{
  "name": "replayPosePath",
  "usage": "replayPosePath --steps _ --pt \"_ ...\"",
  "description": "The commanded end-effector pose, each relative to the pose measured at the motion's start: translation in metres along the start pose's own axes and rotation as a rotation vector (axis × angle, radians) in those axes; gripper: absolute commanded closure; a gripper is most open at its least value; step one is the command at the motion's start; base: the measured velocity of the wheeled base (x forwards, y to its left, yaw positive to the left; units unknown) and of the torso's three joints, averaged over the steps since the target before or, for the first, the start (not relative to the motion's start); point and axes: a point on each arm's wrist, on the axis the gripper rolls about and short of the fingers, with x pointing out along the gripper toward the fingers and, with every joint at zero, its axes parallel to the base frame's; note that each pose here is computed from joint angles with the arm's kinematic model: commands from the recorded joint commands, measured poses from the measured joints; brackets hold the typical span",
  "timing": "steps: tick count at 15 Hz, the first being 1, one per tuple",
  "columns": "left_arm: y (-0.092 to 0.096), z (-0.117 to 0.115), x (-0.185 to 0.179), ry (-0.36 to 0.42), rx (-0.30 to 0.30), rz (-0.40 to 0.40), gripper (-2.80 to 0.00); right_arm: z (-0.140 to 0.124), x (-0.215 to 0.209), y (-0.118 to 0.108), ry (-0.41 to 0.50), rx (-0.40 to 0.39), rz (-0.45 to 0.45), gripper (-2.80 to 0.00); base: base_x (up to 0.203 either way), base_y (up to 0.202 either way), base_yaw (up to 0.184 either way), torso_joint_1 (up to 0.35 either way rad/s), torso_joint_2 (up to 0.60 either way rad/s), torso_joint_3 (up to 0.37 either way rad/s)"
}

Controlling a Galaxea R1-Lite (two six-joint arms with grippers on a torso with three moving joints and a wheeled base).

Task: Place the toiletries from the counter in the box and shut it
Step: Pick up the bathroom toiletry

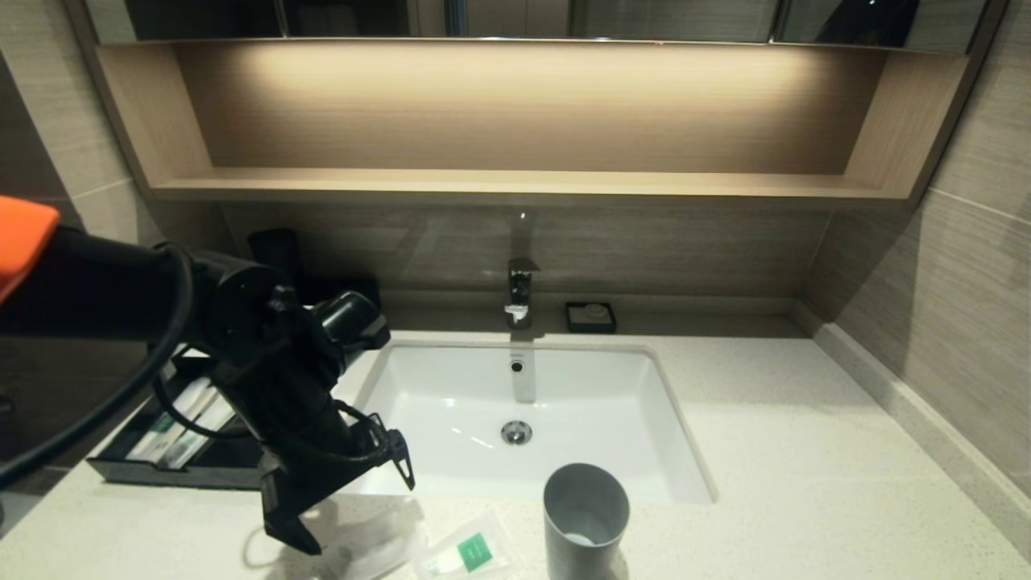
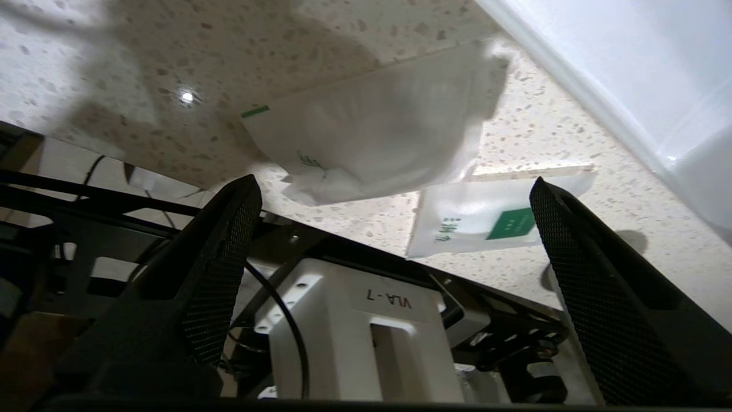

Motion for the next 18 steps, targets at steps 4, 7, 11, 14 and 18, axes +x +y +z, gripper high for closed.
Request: replayPosePath --steps 4,7,11,14,18 --pt "0.009 0.012 0.016 0.061 0.121 0.073 -2.80 0.000 0.000 0.000 0.001 0.000 0.001 0.00 0.000 0.000 0.000 0.000 0.00 0.000" --pt "0.011 0.014 0.023 0.090 0.201 0.090 -2.80 0.000 0.000 0.000 0.000 0.000 0.001 0.00 0.000 0.000 0.000 0.000 0.00 0.000" --pt "0.010 0.016 0.026 0.097 0.254 0.091 -2.80 0.000 0.000 0.000 0.001 0.000 0.001 0.00 0.000 0.000 0.000 0.000 0.00 0.000" --pt "0.009 0.017 0.027 0.100 0.280 0.091 -2.80 0.000 0.000 0.000 0.000 0.000 0.001 0.00 0.000 0.000 0.000 0.000 0.00 0.000" --pt "0.010 0.018 0.034 0.128 0.305 0.119 -2.80 0.000 0.000 0.000 -0.002 0.000 0.001 0.00 0.000 0.000 0.000 0.000 0.00 0.000"
